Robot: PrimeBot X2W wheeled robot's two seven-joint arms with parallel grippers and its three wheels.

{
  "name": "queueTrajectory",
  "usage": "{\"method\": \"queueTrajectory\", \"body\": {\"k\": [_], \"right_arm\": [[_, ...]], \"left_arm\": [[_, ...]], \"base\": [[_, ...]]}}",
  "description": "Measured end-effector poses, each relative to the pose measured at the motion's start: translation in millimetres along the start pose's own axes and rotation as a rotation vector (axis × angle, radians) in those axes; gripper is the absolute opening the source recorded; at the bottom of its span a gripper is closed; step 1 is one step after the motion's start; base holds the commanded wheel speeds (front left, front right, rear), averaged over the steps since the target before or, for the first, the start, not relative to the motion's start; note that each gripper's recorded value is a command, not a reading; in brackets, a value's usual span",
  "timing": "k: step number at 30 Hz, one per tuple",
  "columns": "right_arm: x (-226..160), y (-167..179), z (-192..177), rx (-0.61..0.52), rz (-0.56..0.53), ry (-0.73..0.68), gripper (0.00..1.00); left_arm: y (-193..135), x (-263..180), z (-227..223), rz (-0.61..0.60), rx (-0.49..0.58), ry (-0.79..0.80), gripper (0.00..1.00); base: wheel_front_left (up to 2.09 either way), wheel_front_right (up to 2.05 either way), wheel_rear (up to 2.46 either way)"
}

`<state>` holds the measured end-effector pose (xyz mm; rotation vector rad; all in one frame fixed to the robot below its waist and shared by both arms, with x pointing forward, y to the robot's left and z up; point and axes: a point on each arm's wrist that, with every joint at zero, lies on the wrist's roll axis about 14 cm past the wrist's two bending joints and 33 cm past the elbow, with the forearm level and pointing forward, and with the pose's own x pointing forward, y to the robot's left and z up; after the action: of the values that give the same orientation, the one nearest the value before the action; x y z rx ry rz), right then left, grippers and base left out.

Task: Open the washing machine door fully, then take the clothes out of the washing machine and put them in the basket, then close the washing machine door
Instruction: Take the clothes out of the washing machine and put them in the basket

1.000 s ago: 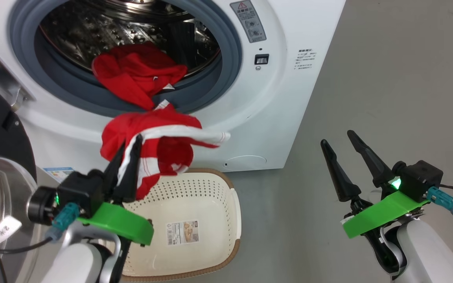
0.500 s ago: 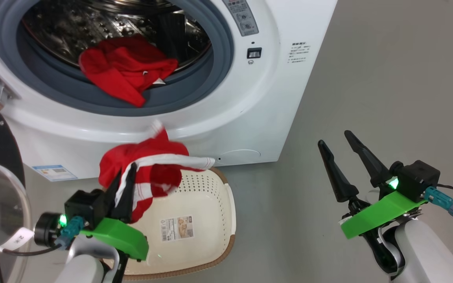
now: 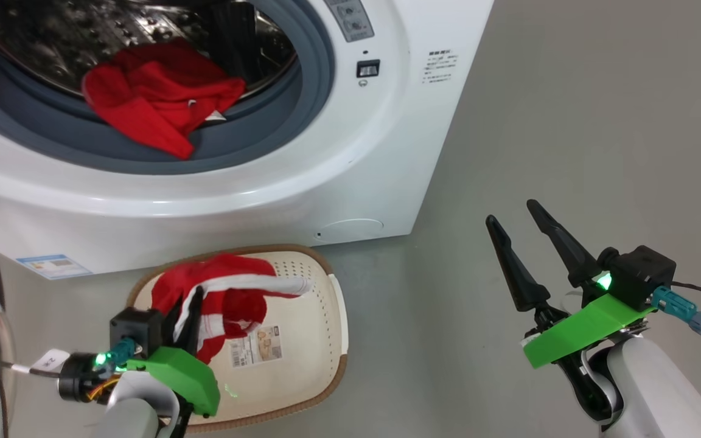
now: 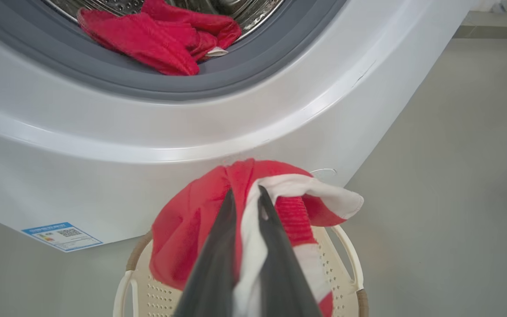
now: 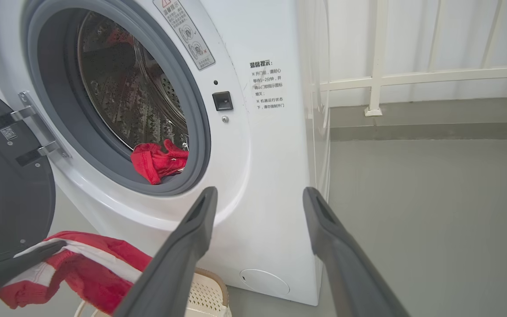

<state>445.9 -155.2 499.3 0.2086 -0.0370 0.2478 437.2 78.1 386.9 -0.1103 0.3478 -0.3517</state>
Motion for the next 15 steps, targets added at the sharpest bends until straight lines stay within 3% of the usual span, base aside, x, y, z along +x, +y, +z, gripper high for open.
{"method": "queueTrajectory", "body": {"k": [15], "right_arm": [[2,-21,-8,-0.005,-0.056,0.016,1.00]], "left_arm": [[7,34,-60,0.006,-0.041,0.210,0.00]], "base": [[0.00,0.00,0.00]]}}
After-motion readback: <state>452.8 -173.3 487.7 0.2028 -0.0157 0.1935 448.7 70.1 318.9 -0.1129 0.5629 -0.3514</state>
